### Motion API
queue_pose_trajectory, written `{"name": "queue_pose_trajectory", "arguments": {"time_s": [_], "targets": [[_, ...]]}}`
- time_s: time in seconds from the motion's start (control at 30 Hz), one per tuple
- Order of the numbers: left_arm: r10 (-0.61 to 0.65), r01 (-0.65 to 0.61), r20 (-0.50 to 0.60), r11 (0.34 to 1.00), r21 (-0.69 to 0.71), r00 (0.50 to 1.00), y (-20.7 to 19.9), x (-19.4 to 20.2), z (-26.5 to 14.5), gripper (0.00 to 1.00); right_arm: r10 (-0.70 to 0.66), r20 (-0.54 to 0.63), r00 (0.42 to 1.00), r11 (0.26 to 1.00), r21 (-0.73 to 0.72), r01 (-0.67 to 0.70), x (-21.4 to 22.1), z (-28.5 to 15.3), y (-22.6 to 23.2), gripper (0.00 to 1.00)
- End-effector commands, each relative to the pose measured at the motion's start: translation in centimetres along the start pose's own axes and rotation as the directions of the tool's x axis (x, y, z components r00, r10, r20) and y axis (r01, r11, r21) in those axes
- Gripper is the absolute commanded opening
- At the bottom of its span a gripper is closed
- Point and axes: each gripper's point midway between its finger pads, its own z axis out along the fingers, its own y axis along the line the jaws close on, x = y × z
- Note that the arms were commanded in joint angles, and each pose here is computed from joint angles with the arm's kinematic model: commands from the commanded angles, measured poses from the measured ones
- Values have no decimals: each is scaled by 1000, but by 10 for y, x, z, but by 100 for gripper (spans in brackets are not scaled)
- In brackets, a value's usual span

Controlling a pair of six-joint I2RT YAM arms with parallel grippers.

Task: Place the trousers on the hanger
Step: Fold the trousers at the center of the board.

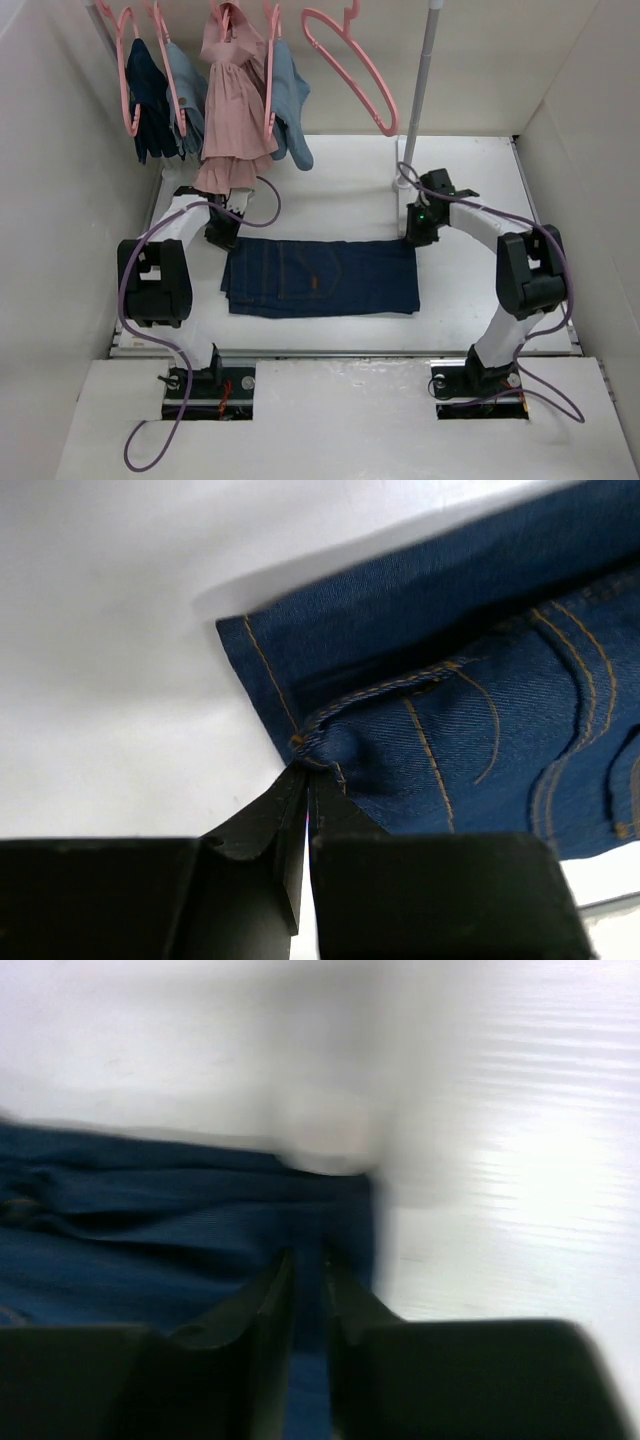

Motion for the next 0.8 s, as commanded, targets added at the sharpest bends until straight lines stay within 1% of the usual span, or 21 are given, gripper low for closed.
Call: {"name": "queue_pose_trajectory", "arguments": {"time_s": [0.0,0.07,0.13,0.2,0.3,0.37,0.4,0.43,0.53,0.57,0.6,0.63,0.67,0.7,0.73,0.77], "targets": [[51,-52,-27,997,-50,998,4,19,-14,0,180,170,969,984,-16,-179,-38,-29,-30,26],[50,-51,-37,998,-46,998,4,23,-12,0,222,159,962,975,-40,-219,-35,-28,-42,49],[59,-60,-37,997,-43,998,1,22,-12,0,212,158,964,977,-38,-209,-36,-25,-43,57],[58,-59,-24,998,-32,998,-4,19,-11,0,208,110,972,977,-72,-201,-26,-17,-38,62],[67,-67,-21,998,-21,998,-8,18,-10,0,190,92,977,970,-173,-172,-23,-4,-24,64],[67,-67,-21,998,-21,998,-8,17,-10,0,186,83,979,962,-216,-165,-21,0,-18,64],[67,-67,-21,998,-21,998,-8,17,-10,0,173,80,982,955,-258,-147,-22,-2,-8,65],[67,-68,-25,997,-29,997,-6,18,-10,0,170,77,982,951,-274,-143,-20,-1,-5,69],[67,-68,-25,997,-29,997,-6,18,-10,0,187,66,980,945,-283,-162,-18,5,-5,69],[67,-68,-25,997,-29,997,-6,18,-10,0,202,35,979,944,-275,-185,-12,14,-7,66],[67,-68,-25,997,-29,997,-6,18,-10,0,203,32,979,944,-274,-187,-12,17,-8,61],[66,-66,-33,997,-26,997,-7,21,-9,0,210,25,977,937,-289,-194,-12,19,-5,53],[66,-66,-33,997,-26,997,-7,21,-9,0,220,12,975,932,-297,-206,-6,22,-5,24],[66,-66,-33,997,-26,997,-7,21,-9,0,254,28,967,920,-314,-233,-12,21,-6,9],[64,-65,-44,998,-22,997,-8,26,-6,0,275,22,961,907,-338,-252,-12,20,-5,0],[72,-74,-67,997,-29,995,-7,33,-4,0,304,28,952,893,-356,-275,-12,15,-9,0]]}}
